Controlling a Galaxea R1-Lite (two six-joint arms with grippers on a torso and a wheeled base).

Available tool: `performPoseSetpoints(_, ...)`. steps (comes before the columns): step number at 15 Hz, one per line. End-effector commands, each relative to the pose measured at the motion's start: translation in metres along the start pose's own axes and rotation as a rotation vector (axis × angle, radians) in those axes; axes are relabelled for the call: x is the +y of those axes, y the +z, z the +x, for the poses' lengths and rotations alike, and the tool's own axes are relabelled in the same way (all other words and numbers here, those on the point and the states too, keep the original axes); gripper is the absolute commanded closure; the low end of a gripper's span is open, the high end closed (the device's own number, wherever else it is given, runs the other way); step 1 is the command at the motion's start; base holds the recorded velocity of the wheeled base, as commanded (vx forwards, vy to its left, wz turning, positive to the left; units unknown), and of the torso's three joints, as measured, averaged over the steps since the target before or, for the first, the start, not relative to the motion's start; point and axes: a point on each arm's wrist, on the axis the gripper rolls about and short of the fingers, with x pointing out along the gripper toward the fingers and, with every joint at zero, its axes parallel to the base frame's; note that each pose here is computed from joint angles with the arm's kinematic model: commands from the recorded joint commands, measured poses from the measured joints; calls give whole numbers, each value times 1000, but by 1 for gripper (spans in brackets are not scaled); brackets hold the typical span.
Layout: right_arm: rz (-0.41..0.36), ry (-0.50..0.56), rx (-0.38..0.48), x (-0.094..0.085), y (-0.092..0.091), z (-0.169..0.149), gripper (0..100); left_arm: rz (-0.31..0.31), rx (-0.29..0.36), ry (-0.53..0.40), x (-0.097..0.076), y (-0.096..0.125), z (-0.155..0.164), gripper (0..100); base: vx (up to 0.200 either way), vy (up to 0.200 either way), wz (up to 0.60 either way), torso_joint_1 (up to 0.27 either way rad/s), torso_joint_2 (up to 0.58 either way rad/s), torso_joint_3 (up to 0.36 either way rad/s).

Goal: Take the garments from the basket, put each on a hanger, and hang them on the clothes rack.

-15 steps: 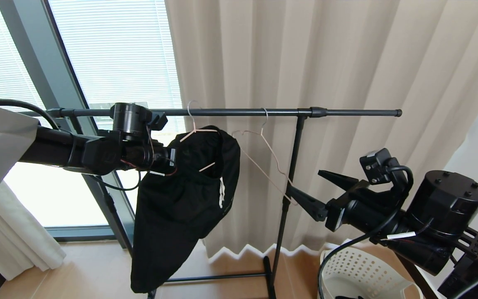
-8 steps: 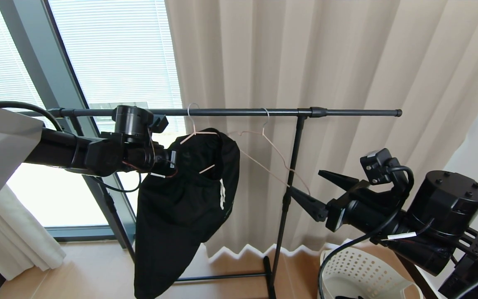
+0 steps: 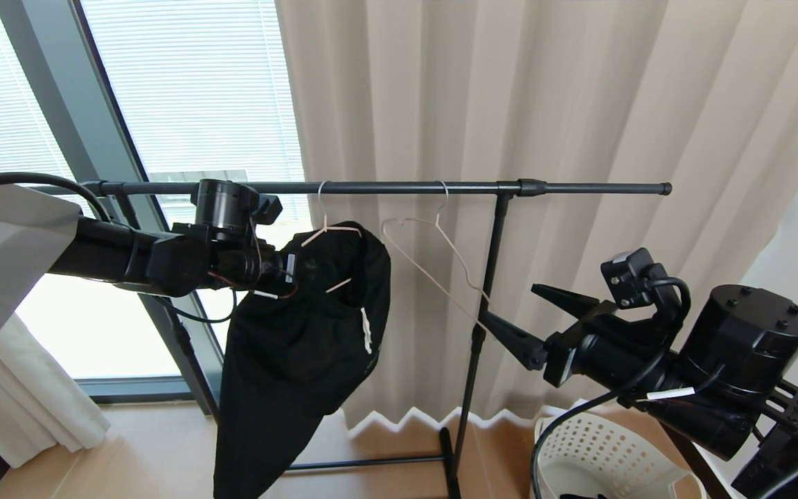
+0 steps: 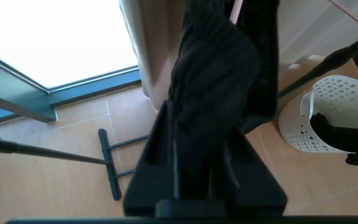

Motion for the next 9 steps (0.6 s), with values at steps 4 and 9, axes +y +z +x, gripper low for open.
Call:
performPoseSetpoints(4, 0, 1, 1, 0, 0, -1, 0, 8, -14, -11, -2, 2, -36, 0, 0, 0, 0, 0, 0, 0)
performPoseSetpoints(9, -1, 2, 4, 0, -1, 0, 0, 35, -43, -50, -21, 0, -83, 0, 0, 0, 0, 0, 0, 0)
